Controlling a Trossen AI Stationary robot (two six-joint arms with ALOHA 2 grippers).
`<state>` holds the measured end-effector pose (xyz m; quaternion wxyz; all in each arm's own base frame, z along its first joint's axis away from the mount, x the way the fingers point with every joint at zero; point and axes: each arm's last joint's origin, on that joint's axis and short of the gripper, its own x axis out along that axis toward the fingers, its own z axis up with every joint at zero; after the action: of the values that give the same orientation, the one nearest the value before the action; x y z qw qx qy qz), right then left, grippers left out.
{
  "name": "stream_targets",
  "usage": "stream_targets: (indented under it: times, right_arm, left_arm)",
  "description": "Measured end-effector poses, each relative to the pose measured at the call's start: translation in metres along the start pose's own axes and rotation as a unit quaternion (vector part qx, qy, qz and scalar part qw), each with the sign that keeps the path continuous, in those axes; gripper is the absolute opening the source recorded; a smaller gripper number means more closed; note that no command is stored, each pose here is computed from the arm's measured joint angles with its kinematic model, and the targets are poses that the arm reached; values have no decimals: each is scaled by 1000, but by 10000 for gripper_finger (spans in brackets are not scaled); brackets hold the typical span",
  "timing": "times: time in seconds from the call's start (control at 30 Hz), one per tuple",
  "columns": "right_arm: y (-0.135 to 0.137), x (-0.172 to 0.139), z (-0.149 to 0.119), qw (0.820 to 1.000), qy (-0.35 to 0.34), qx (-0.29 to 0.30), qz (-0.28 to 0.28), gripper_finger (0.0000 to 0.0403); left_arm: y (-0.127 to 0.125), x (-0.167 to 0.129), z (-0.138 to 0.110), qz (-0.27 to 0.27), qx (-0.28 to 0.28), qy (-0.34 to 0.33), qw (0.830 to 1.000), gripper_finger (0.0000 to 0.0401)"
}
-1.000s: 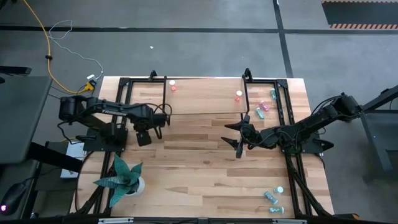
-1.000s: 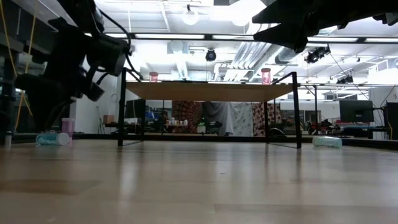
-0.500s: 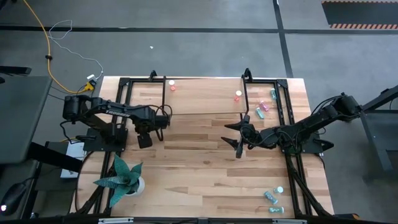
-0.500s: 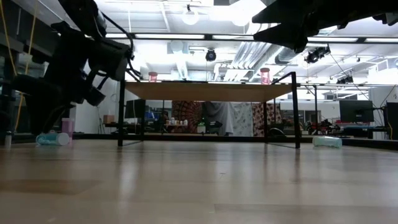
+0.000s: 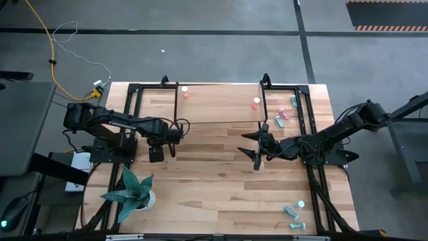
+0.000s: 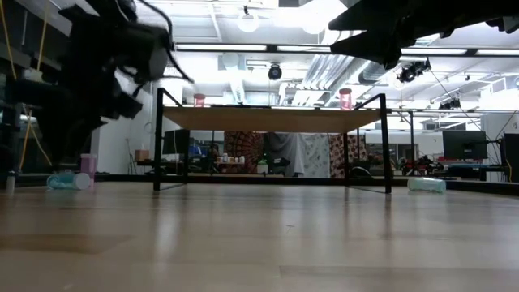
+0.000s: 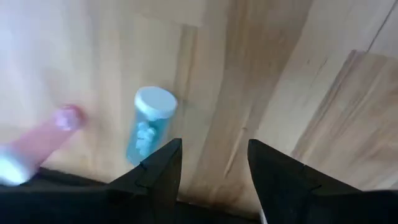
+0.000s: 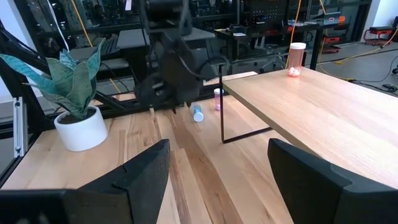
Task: Pick and place medicine bottles onto shelf by color
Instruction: Put the blue pill bottle on the shelf
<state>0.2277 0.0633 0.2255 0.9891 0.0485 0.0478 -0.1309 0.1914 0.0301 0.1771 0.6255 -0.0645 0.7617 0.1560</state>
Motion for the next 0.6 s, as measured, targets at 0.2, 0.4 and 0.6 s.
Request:
stream_targets:
  times: [0.2,0.4,0.6]
  right_arm:
    - [0,0,0,1000,0,1,0,262]
    - [0,0,0,1000,1,0,0,262]
    - [0,0,0,1000,1,0,0,262]
  left_arm:
    - [-13,-17,-4,33,-27,-148,988,172]
    - [-24,-6,-24,46,-110,-199,973,172]
    - [-29,15,-44,86,-251,-233,936,172]
